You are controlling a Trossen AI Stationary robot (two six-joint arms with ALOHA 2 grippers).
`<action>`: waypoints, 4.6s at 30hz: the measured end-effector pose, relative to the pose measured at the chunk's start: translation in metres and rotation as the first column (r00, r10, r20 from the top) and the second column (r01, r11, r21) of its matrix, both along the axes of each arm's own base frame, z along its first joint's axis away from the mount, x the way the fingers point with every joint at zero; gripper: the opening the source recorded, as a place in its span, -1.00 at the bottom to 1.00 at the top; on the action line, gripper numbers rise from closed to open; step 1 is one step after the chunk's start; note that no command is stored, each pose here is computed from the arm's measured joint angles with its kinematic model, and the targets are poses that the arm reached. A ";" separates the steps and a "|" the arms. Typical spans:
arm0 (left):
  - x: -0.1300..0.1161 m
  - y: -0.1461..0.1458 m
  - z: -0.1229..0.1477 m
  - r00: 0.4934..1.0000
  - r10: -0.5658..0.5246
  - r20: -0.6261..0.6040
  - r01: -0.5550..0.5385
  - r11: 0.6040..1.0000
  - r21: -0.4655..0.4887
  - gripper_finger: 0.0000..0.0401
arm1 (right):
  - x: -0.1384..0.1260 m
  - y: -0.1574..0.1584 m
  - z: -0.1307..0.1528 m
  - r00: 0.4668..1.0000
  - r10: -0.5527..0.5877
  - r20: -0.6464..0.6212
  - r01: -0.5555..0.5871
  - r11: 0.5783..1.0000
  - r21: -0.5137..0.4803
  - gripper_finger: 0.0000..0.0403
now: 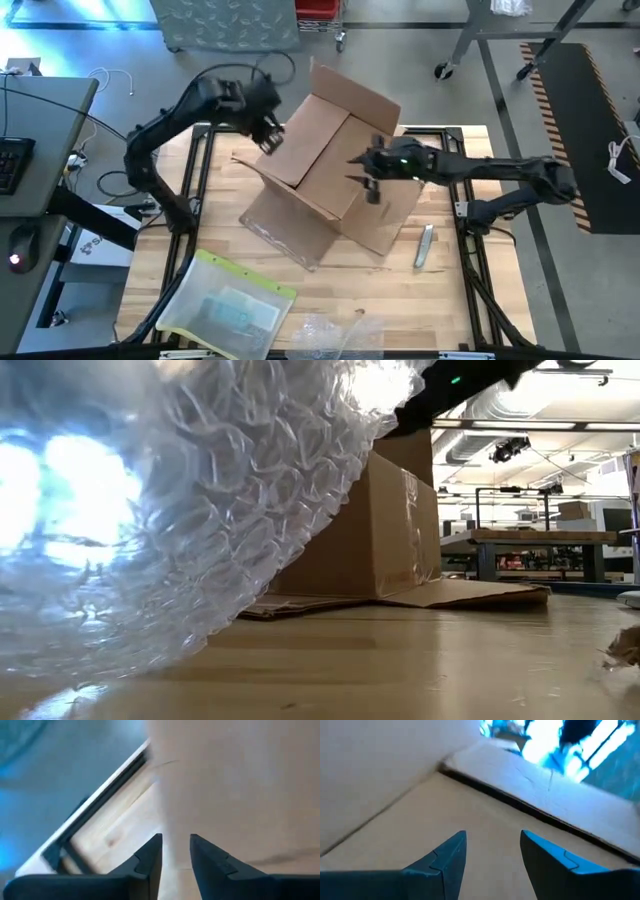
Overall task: Unpack boxes
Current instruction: Break down the cardboard box using the silver cutter until it is fully flat
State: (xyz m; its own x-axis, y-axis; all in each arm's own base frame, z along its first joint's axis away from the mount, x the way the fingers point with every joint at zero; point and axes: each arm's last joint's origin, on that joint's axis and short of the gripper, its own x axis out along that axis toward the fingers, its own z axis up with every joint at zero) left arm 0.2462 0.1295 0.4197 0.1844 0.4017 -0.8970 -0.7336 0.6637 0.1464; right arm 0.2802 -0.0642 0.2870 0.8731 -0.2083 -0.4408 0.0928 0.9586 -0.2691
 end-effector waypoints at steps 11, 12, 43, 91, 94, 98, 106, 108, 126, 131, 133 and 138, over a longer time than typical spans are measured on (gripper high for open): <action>-0.020 0.083 -0.105 0.997 -0.044 0.058 0.058 0.961 -0.270 -0.86 | 0.070 -0.063 -0.027 0.954 -0.165 -0.250 0.207 0.967 0.149 -0.15; -0.019 0.083 -0.114 0.997 -0.056 0.052 0.068 0.958 -0.278 -0.88 | 0.074 -0.066 -0.030 0.953 -0.166 -0.254 0.209 0.966 0.150 -0.15; 0.014 -0.021 0.026 0.613 -0.436 0.659 0.354 0.897 0.264 -1.00 | 0.107 -0.076 0.032 0.905 -0.110 0.411 0.064 0.990 0.124 -0.15; -0.058 0.039 -0.034 0.993 0.081 -0.089 -0.072 0.993 0.098 -1.00 | -0.052 0.019 -0.022 0.992 -0.115 0.053 0.105 0.981 0.162 -0.15; -0.039 0.028 -0.022 0.982 -0.066 0.176 0.054 0.996 0.068 -1.00 | -0.058 0.022 -0.041 0.975 -0.156 0.157 0.118 0.966 0.229 -0.15; -0.007 0.008 -0.008 0.863 -0.252 0.437 0.244 0.967 0.077 -1.00 | -0.059 0.022 -0.066 0.965 -0.198 0.173 0.147 0.951 0.271 -0.15; 0.050 -0.002 -0.057 0.949 -0.241 0.203 0.228 0.970 0.087 -1.00 | -0.043 0.018 -0.084 0.969 -0.213 0.123 0.171 0.943 0.285 -0.15; 0.054 0.001 -0.073 0.981 -0.187 0.047 0.180 0.976 0.119 -1.00 | -0.041 0.017 -0.088 0.970 -0.216 0.110 0.177 0.940 0.292 -0.15; 0.100 -0.003 -0.104 0.856 -0.443 0.265 0.480 0.873 -0.091 -1.00 | -0.030 0.013 -0.122 0.955 -0.294 -0.037 0.291 0.907 0.303 -0.15; 0.113 -0.018 -0.081 0.666 -0.537 0.517 0.636 0.772 -0.017 -1.00 | -0.029 0.012 -0.119 0.946 -0.325 -0.006 0.311 0.899 0.308 -0.15; 0.121 -0.025 -0.083 0.605 -0.562 0.564 0.683 0.731 -0.004 -1.00 | -0.028 0.013 -0.116 0.944 -0.328 0.020 0.306 0.898 0.315 -0.15; 0.139 -0.038 -0.086 0.536 -0.602 0.593 0.711 0.700 0.067 -1.00 | -0.030 0.017 -0.105 0.944 -0.320 0.074 0.282 0.905 0.319 -0.15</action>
